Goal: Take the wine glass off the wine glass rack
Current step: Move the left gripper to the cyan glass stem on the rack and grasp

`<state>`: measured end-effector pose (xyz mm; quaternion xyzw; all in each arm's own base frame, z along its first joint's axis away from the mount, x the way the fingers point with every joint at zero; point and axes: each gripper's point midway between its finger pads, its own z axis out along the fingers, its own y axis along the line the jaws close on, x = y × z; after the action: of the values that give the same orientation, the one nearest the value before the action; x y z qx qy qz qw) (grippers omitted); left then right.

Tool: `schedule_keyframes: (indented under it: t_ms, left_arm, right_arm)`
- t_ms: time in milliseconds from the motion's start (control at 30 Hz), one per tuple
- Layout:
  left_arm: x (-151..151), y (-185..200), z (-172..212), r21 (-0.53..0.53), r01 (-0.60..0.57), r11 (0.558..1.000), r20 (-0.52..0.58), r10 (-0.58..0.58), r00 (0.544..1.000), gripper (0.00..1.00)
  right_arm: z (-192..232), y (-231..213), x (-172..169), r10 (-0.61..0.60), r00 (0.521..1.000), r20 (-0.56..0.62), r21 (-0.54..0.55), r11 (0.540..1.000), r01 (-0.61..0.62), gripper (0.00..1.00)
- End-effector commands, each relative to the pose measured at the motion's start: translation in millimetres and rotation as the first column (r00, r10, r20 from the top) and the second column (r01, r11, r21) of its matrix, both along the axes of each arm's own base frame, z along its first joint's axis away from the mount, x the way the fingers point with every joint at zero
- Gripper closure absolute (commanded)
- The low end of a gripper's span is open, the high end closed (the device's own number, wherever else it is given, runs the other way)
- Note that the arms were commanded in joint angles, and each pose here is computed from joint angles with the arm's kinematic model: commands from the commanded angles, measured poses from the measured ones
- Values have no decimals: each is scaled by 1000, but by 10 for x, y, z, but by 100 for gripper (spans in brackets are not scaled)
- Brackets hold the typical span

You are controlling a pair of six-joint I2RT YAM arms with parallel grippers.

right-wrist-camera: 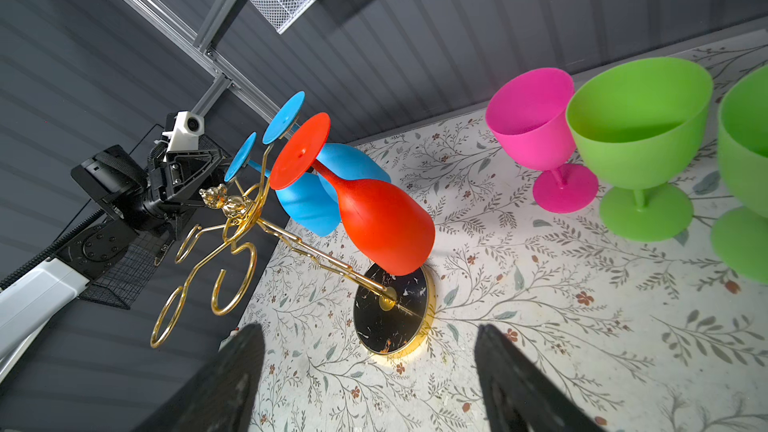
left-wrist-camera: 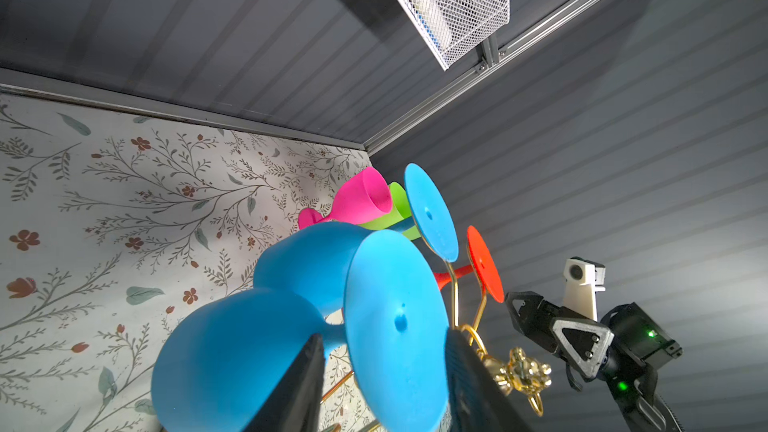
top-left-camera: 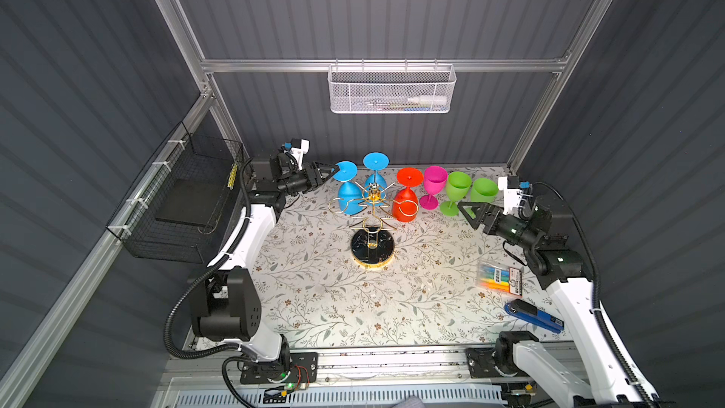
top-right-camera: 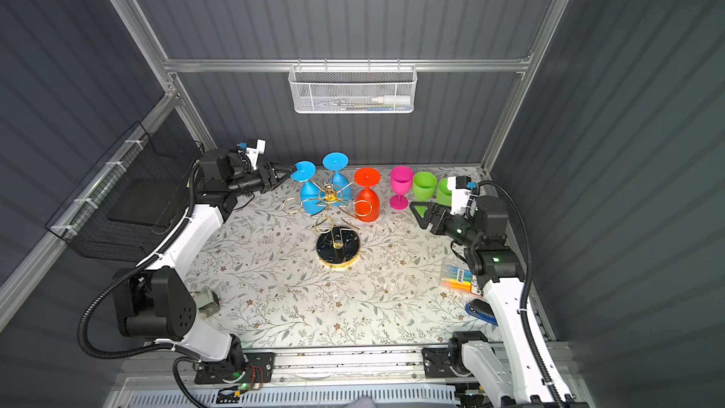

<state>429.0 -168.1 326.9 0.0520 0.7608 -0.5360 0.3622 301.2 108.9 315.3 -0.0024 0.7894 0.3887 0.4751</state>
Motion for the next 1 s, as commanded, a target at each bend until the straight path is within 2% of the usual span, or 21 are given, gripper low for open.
schedule_keyframes:
  t_ms: [0,533,967]
  left_arm:
    - [-20,-70,105,-2,35,999,24,-35,999,56]
    - [-36,-106,90,20,47,999,18,-47,999,77]
    - [-70,-100,143,23,44,999,17,-45,999,88]
  right_arm:
    - [45,5,-18,-3,1000,27,-7,1000,3,18]
    - [4,27,-12,1,1000,16,-9,1000,-1,17]
    - [-44,34,-16,-1,1000,4,-9,1000,1,17]
